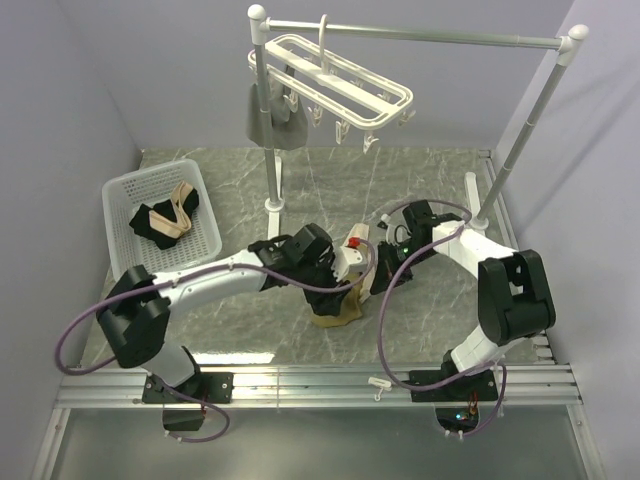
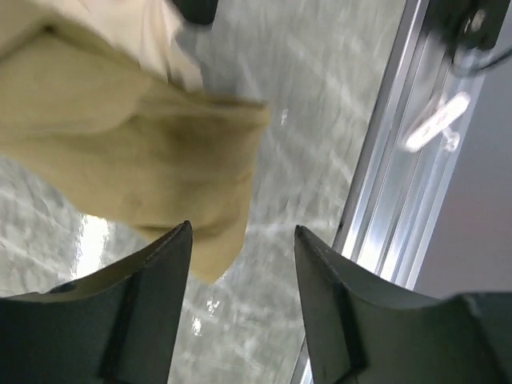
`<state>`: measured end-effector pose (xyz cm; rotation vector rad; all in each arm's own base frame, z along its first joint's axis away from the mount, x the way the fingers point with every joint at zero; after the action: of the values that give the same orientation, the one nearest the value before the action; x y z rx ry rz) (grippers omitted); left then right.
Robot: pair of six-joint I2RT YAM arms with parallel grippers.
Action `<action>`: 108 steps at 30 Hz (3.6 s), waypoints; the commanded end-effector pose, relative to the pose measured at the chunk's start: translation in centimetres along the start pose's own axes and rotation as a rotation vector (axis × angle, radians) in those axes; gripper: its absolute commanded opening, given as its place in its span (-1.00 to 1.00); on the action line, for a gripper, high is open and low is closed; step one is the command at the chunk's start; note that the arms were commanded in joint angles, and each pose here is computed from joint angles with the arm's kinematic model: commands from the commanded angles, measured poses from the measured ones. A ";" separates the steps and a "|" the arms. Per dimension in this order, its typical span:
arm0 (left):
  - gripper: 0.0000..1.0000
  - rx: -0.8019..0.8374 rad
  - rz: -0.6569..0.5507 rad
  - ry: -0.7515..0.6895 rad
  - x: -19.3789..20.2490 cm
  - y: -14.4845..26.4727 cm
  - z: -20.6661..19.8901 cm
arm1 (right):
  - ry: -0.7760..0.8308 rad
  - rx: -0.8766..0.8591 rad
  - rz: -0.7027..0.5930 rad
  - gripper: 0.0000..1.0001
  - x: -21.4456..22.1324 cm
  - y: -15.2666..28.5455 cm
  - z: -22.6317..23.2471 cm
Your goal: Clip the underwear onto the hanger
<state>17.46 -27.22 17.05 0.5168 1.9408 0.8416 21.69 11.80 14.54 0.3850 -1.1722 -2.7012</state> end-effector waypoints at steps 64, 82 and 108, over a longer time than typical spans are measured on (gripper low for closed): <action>0.07 -0.140 -0.075 0.048 -4.7 2.6 7.8 | 0.145 0.436 0.224 -1.00 0.4 7.0 -7.0; 0.11 -0.174 -0.108 0.197 -10.8 -9.9 10.5 | 0.122 0.414 0.182 -1.00 0.4 6.9 -7.1; -0.99 -0.321 -0.205 0.178 -4.5 3.9 9.1 | 0.348 0.583 0.033 -1.00 1.1 11.0 -5.4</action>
<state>29.08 -25.78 15.75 0.1049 1.9981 1.2011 23.28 1.17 17.49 0.7075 -1.7401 -2.1716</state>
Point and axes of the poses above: each gripper's point midway between its finger pads, its own y axis back along the fingers, its own z axis along the line the jaws close on, x = y × z, the point moved 9 cm from there along y, back along the fingers, and after that the axes turned 6 degrees about y, right-handed, at the moved point
